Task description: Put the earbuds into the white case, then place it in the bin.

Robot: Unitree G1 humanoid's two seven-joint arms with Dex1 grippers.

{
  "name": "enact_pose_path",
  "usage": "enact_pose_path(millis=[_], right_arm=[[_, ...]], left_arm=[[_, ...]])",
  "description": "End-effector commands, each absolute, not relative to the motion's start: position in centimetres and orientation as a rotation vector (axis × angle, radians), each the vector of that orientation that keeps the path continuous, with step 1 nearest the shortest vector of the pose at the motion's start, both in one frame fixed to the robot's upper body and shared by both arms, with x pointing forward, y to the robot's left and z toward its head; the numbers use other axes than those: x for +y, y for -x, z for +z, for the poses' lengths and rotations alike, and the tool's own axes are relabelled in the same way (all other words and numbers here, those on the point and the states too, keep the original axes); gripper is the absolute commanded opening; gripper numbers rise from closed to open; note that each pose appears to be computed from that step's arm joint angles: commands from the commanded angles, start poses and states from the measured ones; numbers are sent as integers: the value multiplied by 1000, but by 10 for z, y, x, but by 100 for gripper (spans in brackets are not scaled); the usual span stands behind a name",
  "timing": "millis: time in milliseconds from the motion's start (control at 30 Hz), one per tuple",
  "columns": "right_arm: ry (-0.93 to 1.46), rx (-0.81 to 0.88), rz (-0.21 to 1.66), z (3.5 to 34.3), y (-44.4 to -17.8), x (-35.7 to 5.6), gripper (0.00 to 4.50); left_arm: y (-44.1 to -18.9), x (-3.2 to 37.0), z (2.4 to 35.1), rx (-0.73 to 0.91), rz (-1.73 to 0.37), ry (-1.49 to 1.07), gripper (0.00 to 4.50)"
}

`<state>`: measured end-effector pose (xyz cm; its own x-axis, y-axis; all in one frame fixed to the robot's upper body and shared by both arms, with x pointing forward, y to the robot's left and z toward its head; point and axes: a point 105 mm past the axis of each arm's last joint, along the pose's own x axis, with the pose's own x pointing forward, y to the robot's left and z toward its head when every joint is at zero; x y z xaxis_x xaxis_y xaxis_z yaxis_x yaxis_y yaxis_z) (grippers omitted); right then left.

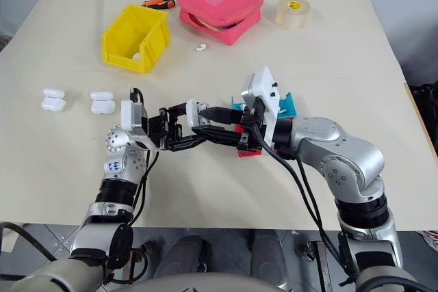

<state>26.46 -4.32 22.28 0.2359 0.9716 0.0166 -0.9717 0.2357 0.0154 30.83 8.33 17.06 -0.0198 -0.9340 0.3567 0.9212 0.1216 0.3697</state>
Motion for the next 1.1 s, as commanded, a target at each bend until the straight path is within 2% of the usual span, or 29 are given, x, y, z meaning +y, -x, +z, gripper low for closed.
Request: enact_pose_path(millis=[33,433,633,733,867,1100], right_arm=[[18,-68,1308,238,-265,-48,204],[80,-91,1263,252,-263,-61,204],[195,-71,1108,256,-270,-83,204],[253,-39,1066,253,-265,-90,145],[376,22,1005,251,-260,-87,11],[436,24,1046,256,-263,-50,4]], left_arm=[[-303,80,179,-640,-1515,-53,278],[-309,84,176,-600,-1512,-67,278],[-327,86,167,-436,-1467,-192,278],[-337,87,165,-362,-1444,-298,278],[-350,85,165,-275,-1426,-438,278],[-357,77,163,-239,-1434,-563,278]])
